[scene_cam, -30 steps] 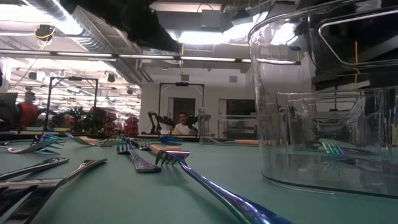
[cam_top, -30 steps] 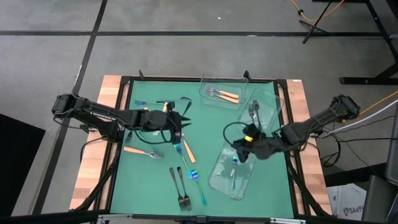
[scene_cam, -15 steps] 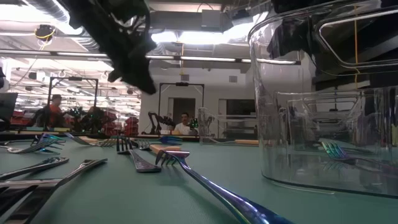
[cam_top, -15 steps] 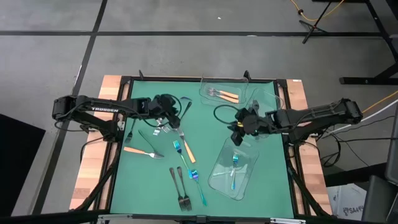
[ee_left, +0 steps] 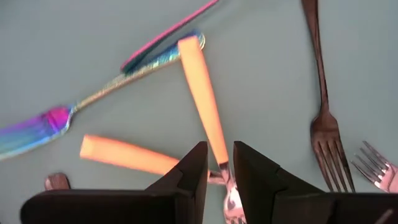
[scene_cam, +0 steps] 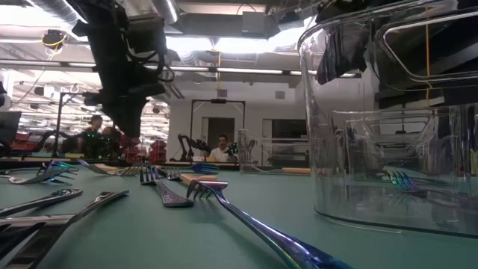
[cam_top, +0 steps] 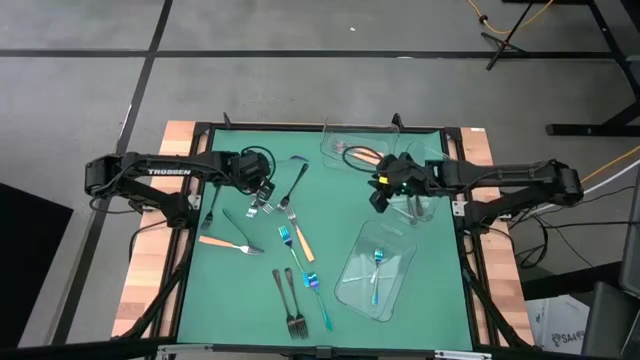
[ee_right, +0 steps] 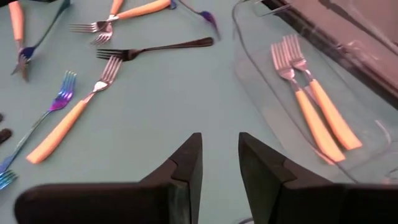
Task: Sort silverware by color (type)
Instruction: Put the orange fork into the top transparent bin
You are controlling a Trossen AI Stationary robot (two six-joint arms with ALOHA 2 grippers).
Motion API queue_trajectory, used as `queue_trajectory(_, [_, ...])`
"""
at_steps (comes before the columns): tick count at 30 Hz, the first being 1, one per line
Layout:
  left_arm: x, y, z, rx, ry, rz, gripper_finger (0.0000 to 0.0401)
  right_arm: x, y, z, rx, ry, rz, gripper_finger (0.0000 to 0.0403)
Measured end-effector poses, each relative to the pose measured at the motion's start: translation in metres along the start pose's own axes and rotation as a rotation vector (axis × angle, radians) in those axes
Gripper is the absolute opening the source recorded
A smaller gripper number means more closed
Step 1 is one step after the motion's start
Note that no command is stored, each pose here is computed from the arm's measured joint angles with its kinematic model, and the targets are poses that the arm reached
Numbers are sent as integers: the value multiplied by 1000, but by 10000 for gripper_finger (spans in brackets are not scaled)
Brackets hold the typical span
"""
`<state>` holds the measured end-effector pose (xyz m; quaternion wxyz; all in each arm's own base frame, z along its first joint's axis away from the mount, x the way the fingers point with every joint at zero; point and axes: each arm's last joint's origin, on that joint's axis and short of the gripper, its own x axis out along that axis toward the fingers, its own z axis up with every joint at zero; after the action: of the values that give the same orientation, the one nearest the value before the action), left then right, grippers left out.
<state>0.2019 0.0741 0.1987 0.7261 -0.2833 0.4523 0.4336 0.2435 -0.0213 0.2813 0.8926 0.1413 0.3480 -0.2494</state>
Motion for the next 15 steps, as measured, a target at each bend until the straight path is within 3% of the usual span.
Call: queue_trajectory(15, [20, -7, -1, -8, 55, 41, 71, 1, -2, 1, -16, -1, -6, 92])
